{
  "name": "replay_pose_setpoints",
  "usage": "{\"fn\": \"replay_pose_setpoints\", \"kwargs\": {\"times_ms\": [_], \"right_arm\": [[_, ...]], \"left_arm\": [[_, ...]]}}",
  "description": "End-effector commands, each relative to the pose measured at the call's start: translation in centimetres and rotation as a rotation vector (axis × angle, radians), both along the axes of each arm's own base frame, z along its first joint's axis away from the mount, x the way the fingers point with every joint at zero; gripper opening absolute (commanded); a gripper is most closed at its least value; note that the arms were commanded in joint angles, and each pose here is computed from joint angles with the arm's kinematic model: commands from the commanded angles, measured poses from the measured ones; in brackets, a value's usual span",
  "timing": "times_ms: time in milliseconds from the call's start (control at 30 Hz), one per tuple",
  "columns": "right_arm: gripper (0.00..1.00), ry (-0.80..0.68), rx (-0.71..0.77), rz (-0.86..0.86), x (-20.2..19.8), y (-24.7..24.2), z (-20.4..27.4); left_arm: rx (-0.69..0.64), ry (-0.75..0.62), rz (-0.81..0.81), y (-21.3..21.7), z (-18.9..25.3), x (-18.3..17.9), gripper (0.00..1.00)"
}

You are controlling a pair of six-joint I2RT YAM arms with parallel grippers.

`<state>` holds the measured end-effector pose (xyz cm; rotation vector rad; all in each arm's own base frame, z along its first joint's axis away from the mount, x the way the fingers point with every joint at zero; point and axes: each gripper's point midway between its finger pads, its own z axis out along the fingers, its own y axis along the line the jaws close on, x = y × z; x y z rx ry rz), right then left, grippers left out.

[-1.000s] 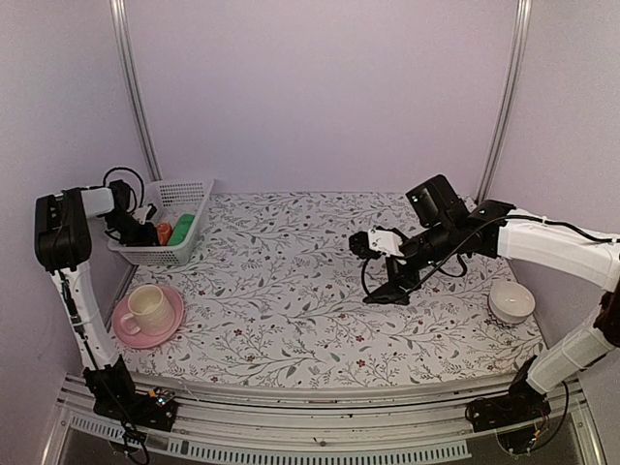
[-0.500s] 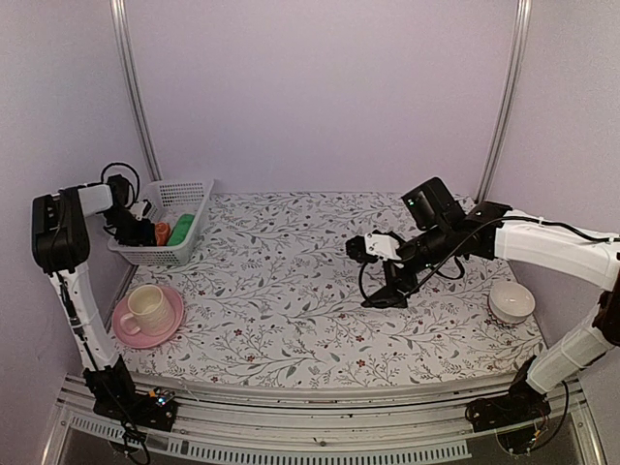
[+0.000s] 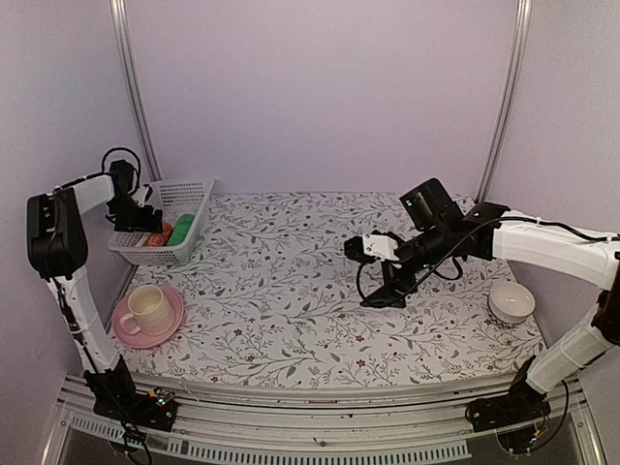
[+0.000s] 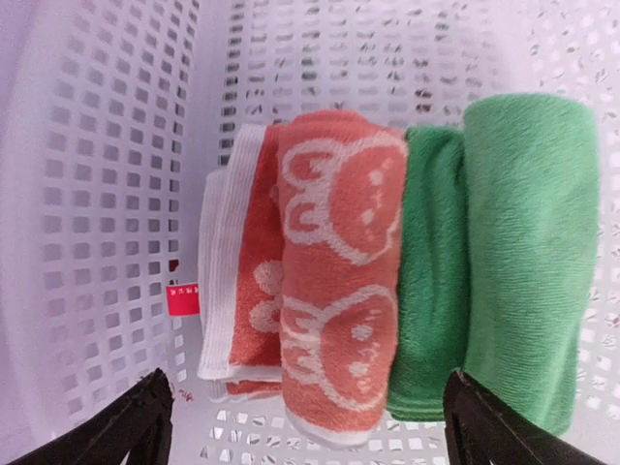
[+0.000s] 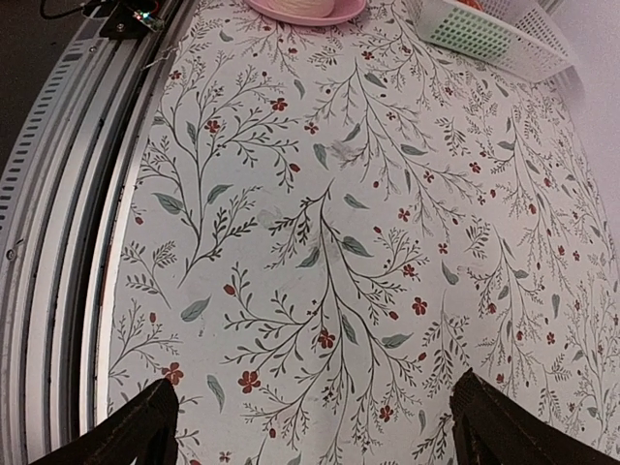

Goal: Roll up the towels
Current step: Reset both arms

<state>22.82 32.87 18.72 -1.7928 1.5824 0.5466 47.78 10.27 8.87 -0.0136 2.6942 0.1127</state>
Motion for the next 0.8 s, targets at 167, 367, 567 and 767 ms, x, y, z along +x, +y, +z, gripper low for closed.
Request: {"fn": "replay_pose_setpoints", "kwargs": {"times_ms": [167, 367, 567, 767], "right_arm": [[0.99, -0.077, 0.001, -0.204, 4.0, -0.5, -0.1], [0.99, -0.024, 0.121, -0.484, 9.8, -4.9, 3.4], [0.99, -0.071, 0.219, -0.831, 13.3, -11.9, 6.5], [0.99, -0.148, 0.286, -1.013, 11.4, -16.6, 6.6]], "left_arm": [[0.025, -0.328, -0.052, -8.6, 14.5, 0.6, 0.97], [-0.014, -0.464, -0.218, -20.0, 18.4, -3.7, 0.97], [-0.149, -0.622, -0.322, -27.2, 19.3, -9.8, 0.97], [-0.188, -0.63, -0.396, -31.2, 15.2, -15.5, 0.97]]}}
